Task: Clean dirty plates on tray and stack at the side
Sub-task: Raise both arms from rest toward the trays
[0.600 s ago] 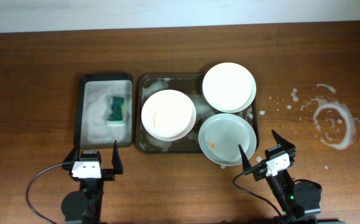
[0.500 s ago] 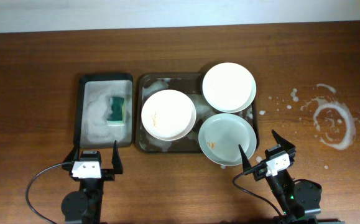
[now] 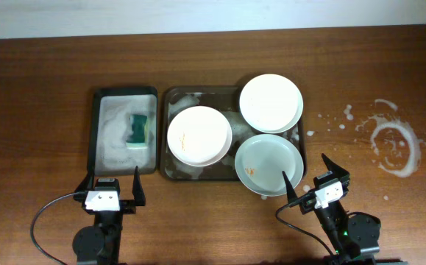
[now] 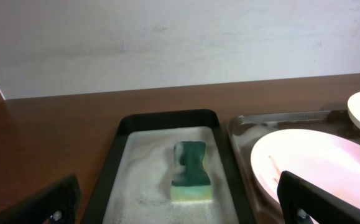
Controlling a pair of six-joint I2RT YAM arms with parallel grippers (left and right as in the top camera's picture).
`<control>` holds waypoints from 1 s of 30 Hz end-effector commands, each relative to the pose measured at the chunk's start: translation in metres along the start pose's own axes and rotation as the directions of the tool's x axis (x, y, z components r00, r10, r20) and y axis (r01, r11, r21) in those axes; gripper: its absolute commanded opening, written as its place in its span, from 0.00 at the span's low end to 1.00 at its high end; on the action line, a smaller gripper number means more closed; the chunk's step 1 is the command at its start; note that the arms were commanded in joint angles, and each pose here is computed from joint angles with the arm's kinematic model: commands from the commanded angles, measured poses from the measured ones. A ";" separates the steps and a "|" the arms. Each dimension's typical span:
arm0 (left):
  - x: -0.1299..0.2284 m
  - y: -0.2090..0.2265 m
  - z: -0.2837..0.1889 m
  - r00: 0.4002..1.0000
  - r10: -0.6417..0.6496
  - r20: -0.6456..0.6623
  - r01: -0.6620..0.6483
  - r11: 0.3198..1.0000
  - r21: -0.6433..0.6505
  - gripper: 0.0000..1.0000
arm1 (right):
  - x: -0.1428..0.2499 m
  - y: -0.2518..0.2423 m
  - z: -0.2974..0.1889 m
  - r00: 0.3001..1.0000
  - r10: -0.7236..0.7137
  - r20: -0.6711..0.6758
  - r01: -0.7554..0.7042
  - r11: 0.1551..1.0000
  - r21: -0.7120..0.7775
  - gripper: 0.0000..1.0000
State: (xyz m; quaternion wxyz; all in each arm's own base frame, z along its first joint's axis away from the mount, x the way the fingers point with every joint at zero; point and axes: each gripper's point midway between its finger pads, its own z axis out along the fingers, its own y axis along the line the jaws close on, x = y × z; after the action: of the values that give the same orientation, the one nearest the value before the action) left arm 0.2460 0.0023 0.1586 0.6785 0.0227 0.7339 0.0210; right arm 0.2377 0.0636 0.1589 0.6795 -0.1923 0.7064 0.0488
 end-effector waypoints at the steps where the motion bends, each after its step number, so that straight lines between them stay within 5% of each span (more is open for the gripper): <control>1: 0.003 0.001 0.000 1.000 0.020 -0.006 -0.020 1.000 -0.003 0.99 | 0.000 0.001 0.000 1.000 0.008 0.006 -0.008 1.000 0.001 0.98; 7: 0.004 0.006 0.000 1.000 0.019 -0.011 -0.019 0.999 -0.032 0.99 | -0.002 -0.004 0.000 1.000 0.006 0.013 -0.006 1.000 0.029 0.98; 15: -0.021 0.011 -0.001 0.996 0.014 0.087 -0.009 0.998 -0.058 0.99 | -0.052 0.004 -0.006 0.981 -0.037 0.193 0.044 0.999 -0.031 0.99; 23: -0.095 0.001 -0.017 0.982 0.009 0.188 -0.012 1.000 0.014 0.99 | -0.115 0.014 -0.032 0.964 -0.051 0.261 0.082 0.990 -0.111 0.98; 30: -0.156 0.006 0.001 0.999 0.021 0.037 -0.022 0.999 0.024 0.99 | -0.160 0.011 -0.052 0.970 -0.043 0.239 0.076 0.988 -0.133 0.98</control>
State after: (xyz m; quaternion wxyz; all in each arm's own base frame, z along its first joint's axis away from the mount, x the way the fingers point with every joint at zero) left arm 0.2501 -0.0013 0.2877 0.6989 0.0302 0.7144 0.0143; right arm 0.1891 0.0856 0.2991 0.7475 -0.2473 0.6101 0.0881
